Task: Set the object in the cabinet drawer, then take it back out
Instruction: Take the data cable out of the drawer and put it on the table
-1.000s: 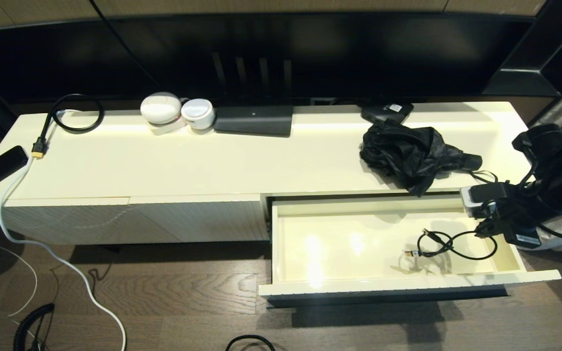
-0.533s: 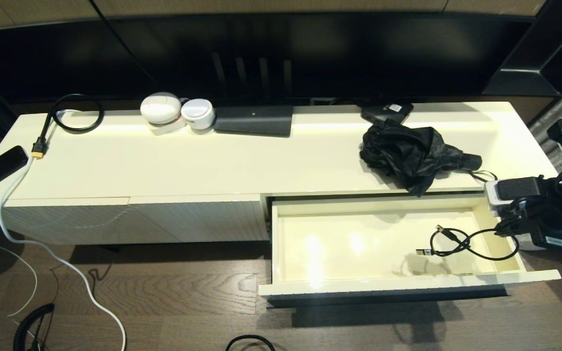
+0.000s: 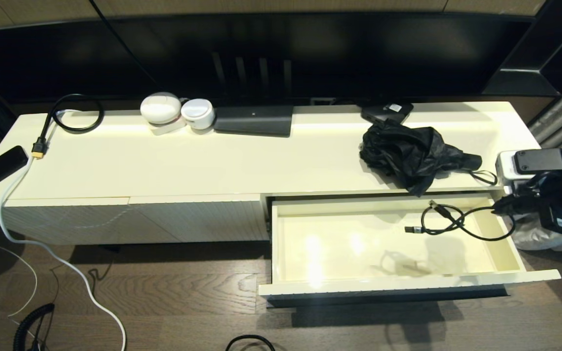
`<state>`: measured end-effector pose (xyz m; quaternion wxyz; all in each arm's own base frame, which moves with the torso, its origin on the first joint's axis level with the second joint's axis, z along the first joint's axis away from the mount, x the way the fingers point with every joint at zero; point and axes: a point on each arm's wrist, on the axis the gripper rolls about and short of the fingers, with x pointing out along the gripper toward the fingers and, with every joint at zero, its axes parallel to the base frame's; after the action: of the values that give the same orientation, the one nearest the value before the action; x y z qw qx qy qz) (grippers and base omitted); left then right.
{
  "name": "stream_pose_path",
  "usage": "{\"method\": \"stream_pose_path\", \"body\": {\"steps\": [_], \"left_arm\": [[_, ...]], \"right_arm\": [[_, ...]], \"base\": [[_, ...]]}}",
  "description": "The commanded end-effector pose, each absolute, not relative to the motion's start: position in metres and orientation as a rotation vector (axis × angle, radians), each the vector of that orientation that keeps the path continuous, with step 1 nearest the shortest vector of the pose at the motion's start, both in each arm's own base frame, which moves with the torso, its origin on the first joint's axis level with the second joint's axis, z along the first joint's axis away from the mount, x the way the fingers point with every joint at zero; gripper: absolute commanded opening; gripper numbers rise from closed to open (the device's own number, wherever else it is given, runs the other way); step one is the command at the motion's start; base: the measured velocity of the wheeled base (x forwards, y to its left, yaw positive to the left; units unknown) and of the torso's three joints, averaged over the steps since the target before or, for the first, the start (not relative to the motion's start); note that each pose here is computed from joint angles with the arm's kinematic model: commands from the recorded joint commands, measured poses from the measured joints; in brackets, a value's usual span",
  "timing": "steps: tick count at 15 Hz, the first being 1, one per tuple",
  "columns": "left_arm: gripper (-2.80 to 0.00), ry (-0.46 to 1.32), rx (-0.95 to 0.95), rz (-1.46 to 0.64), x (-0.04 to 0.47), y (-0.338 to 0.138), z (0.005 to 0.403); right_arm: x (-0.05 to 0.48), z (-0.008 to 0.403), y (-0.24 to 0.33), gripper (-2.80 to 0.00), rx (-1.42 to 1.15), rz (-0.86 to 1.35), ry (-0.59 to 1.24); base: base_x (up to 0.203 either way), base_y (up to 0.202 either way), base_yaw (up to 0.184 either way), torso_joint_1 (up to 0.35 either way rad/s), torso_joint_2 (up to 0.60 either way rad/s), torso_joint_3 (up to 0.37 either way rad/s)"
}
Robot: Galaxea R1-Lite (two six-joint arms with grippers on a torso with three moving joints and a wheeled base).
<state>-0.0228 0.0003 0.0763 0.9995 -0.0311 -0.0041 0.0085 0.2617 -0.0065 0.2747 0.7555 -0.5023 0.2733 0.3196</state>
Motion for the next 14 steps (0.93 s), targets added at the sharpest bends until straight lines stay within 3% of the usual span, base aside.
{"method": "stream_pose_path", "body": {"steps": [1, 8, 14], "left_arm": [[-2.8, -0.008, -0.063, 0.017, -0.023, 0.0, 0.076], [-2.8, -0.008, -0.063, 0.018, -0.023, 0.0, 0.076], [-2.8, -0.007, -0.063, 0.018, -0.023, 0.0, 0.076]], "right_arm": [[0.268, 0.288, 0.009, -2.8, -1.098, 0.703, 0.532], [0.313, 0.301, 0.064, -2.8, -1.073, 0.734, 0.436], [0.361, 0.279, 0.113, -2.8, -1.033, 0.737, 0.376]], "base": [[0.0, 0.0, 0.0, 0.0, 0.0, 0.0], [0.0, 0.0, 0.0, 0.0, 0.0, 0.0], [0.0, 0.0, 0.0, 0.0, 0.0, 0.0]]}}
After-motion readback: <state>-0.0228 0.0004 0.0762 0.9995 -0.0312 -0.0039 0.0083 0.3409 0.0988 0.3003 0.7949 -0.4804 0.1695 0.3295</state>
